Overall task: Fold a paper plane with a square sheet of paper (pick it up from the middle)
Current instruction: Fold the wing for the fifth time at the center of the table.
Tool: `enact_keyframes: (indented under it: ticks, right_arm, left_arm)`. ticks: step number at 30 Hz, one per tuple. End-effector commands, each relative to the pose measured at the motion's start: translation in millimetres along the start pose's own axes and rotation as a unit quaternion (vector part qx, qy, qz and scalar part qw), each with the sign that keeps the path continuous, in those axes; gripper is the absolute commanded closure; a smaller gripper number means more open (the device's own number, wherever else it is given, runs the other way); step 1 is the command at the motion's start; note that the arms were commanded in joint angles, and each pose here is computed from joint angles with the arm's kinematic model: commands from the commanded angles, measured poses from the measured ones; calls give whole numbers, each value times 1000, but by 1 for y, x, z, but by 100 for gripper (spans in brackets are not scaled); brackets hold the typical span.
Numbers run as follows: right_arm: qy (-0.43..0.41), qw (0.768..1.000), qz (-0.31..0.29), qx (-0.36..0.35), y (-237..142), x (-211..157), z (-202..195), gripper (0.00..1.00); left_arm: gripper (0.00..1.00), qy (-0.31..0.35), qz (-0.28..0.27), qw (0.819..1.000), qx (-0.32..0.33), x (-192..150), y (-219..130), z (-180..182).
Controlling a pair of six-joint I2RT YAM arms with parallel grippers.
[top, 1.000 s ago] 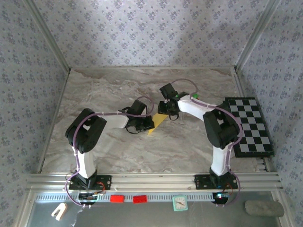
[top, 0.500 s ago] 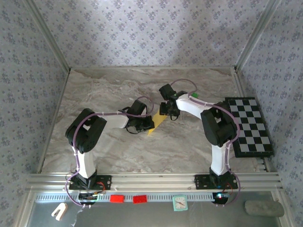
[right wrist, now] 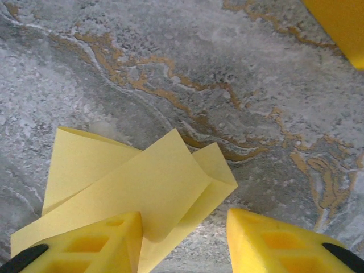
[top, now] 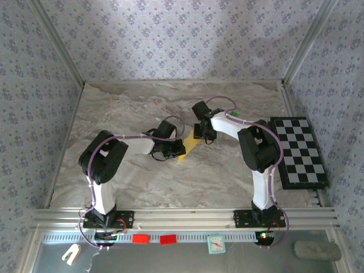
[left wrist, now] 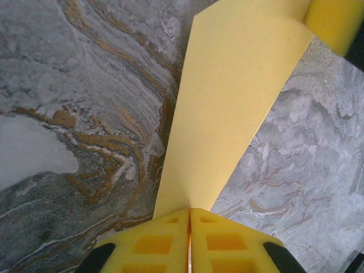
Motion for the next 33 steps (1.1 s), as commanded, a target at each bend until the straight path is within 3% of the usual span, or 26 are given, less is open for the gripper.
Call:
enact_keyframes:
  ticks: [1, 9, 18, 33]
  right_arm:
    - [-4, 1000, 16, -5, 5, -1, -1, 58]
    - [-3, 999, 32, -11, 7, -7, -5, 70]
    - [1, 999, 34, -10, 11, -8, -6, 75]
    - [3, 999, 39, -9, 13, -12, -7, 82]
  left_arm:
    - [91, -9, 12, 1000, 16, -5, 0, 8]
    - [88, 9, 1, 1000, -21, 1, -8, -11]
    - [87, 12, 0, 999, -35, 6, -6, -16]
    - [87, -14, 22, 999, 22, -3, 8, 13]
Point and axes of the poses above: each hand's point on the last joint's axis, 136 mm out from that joint toward the fingers, its own y axis out along the fingers, its own z axis along the line the jaws close on, x = y × z, the point moved 6 cm from there along -y, back along the fingers, and after that the axes turned 8 degrees about -y, right-handed, at the moved point
